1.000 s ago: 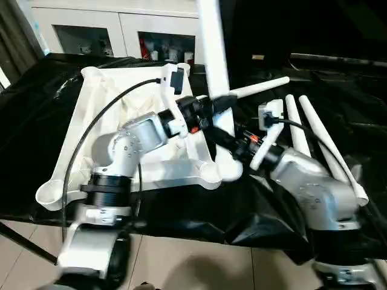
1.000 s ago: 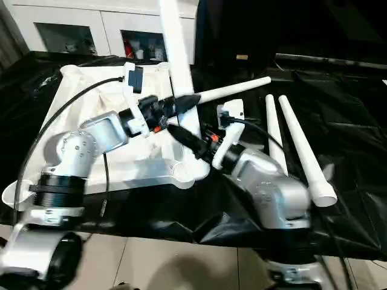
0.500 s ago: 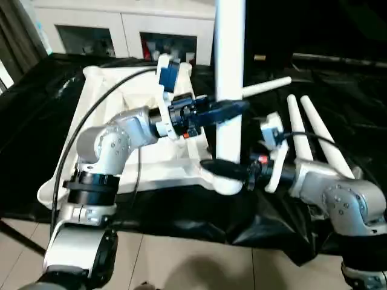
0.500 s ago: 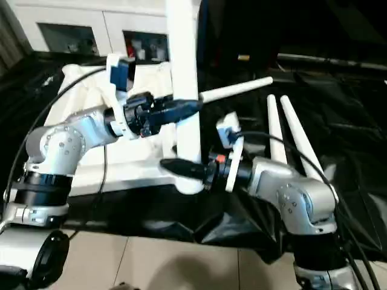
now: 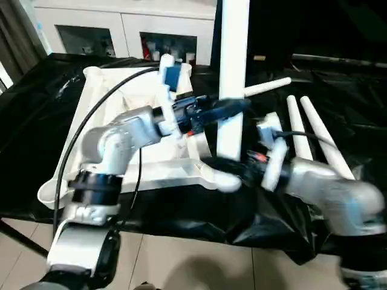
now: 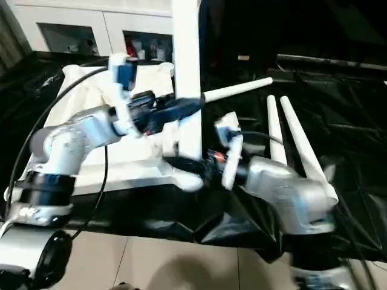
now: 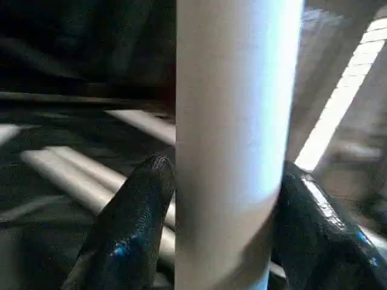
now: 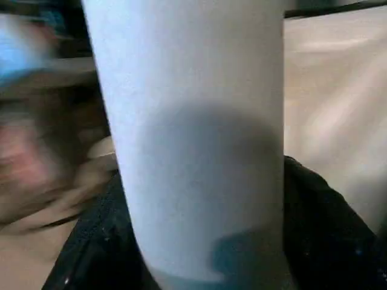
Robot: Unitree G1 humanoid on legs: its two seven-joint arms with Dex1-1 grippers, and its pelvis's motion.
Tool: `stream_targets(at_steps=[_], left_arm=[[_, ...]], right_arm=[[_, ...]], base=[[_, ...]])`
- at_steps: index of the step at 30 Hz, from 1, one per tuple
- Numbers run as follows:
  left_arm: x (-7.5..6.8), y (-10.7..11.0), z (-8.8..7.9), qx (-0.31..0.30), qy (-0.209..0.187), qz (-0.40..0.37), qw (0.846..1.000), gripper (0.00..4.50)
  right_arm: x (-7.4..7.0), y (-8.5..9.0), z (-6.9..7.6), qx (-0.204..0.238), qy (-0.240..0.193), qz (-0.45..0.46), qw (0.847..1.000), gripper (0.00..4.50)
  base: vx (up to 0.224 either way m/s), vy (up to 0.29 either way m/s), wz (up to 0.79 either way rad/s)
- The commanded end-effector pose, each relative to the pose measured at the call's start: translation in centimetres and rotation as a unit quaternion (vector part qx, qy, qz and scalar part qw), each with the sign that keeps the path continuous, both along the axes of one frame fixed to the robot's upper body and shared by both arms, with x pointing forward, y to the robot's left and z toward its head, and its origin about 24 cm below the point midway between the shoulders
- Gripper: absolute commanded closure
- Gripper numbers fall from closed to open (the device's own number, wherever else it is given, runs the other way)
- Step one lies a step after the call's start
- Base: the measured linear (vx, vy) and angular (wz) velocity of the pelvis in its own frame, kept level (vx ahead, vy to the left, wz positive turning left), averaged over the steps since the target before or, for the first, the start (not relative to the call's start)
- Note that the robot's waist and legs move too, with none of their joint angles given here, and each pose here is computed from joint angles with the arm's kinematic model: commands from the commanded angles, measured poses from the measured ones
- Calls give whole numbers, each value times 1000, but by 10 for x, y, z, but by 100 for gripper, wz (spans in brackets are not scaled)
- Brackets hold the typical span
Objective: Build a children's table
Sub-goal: Pick table leg
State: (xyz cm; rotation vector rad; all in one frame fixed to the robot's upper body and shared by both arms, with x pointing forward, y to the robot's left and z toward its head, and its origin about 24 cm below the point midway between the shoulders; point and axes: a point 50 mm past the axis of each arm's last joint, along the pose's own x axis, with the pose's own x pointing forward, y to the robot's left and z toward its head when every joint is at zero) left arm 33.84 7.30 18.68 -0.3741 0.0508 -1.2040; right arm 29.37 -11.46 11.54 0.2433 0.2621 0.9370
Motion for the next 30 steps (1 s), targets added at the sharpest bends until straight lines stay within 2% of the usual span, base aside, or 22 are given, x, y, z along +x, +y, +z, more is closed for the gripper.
stream_targets(at_steps=[1,2,3,5,6,8,9,10,14,19,23,25,26,28,30], left_arm=[[8,-1,-2,42,-10,72,996,151],[8,-1,-2,41,-9,74,996,150],[10,-5,-2,19,11,101,995,150],[11,-6,-2,7,21,107,994,150],[14,-8,-2,-2,30,129,991,150],[14,-8,-2,-2,32,132,991,150],[18,-9,-4,-3,42,159,986,150],[20,-8,-3,-12,49,171,984,179],[24,-7,1,-39,65,189,979,206],[28,-2,4,-51,80,222,970,250],[29,-2,5,-54,81,218,971,261],[29,-2,5,-53,80,218,971,262],[29,-1,5,-52,79,218,971,262],[28,-1,6,-43,69,207,975,262],[26,-1,7,-28,51,188,980,262]], right_arm=[[9,0,11,-19,-44,-47,998,194],[10,0,11,-20,-45,-49,998,194],[14,4,11,-54,-66,-77,993,194],[16,5,11,-70,-75,-85,991,194],[19,8,8,-93,-81,-107,987,194],[19,9,7,-94,-81,-109,986,194],[22,11,5,-104,-82,-127,983,194],[22,13,4,-104,-80,-133,982,194],[23,18,3,-104,-81,-139,981,194],[24,22,4,-96,-84,-152,980,197],[25,24,6,-93,-93,-157,979,199],[24,25,7,-75,-89,-151,982,199],[24,26,8,-62,-87,-146,983,159],[23,24,11,-20,-68,-137,988,150],[21,21,15,-12,-69,-127,989,141]], base=[[0,0,0],[0,0,0],[0,0,0],[0,0,0],[0,0,0],[0,0,0],[0,0,0],[0,0,0],[0,0,0],[0,0,0],[0,0,0],[0,0,0],[0,0,0],[0,0,0],[0,0,0]])
